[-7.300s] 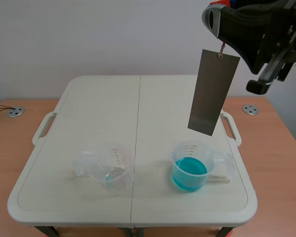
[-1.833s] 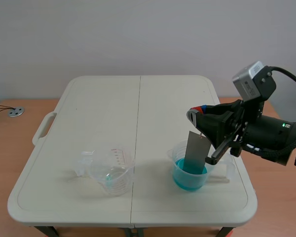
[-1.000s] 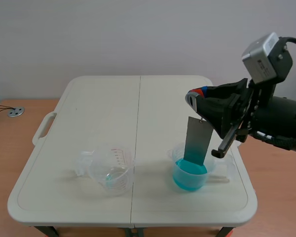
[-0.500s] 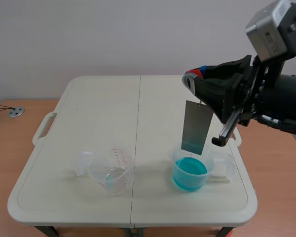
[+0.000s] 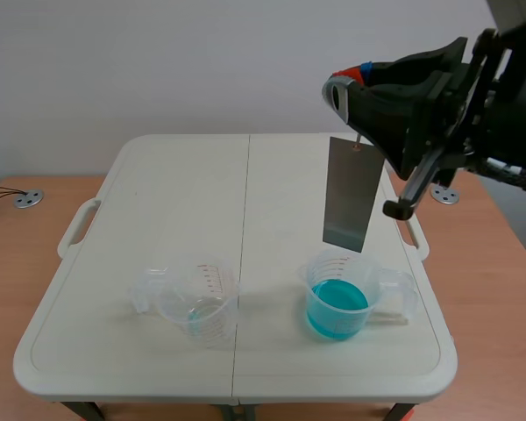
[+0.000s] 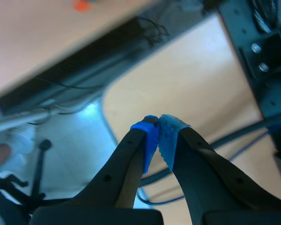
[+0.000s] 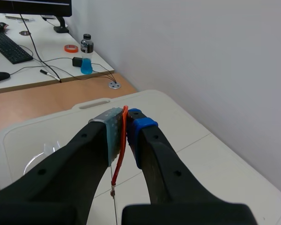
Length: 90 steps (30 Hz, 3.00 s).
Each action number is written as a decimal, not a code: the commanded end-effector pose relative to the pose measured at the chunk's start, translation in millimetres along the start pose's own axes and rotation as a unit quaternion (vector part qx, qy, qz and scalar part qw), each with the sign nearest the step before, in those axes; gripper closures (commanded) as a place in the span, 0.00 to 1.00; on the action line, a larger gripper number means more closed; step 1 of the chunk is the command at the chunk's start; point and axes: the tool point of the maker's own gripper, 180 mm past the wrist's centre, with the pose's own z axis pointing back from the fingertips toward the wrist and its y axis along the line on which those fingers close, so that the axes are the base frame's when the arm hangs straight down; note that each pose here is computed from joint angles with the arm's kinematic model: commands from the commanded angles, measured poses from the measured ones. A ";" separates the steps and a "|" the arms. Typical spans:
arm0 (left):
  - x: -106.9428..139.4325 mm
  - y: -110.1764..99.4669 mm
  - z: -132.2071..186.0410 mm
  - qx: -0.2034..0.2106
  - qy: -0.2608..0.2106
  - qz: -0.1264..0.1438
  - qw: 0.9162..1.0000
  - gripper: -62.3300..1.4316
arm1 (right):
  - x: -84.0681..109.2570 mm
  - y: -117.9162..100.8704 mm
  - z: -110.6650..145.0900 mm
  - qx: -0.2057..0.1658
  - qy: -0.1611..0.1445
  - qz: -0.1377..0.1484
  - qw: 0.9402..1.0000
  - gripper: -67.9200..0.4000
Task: Hold the metal plate by the orange handle, dip it into the blue solution, take it out and point at it, then put the plate back in the beaker on the left.
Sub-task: 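Raise the plate and point at it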
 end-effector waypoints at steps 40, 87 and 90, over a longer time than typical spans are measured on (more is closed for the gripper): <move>274.3 15.7 75.6 -0.084 -0.421 -0.124 0.895 0.95 | 36.6 7.0 -1.8 0.016 -0.040 0.021 0.999 0.98; 365.5 -98.3 0.1 -0.206 -0.400 -0.205 0.869 0.95 | 35.4 6.9 -1.9 0.016 -0.036 0.021 0.999 0.98; 365.5 -98.3 0.1 -0.206 -0.400 -0.205 0.869 0.95 | 35.3 6.9 -1.9 0.016 -0.036 0.021 0.999 0.98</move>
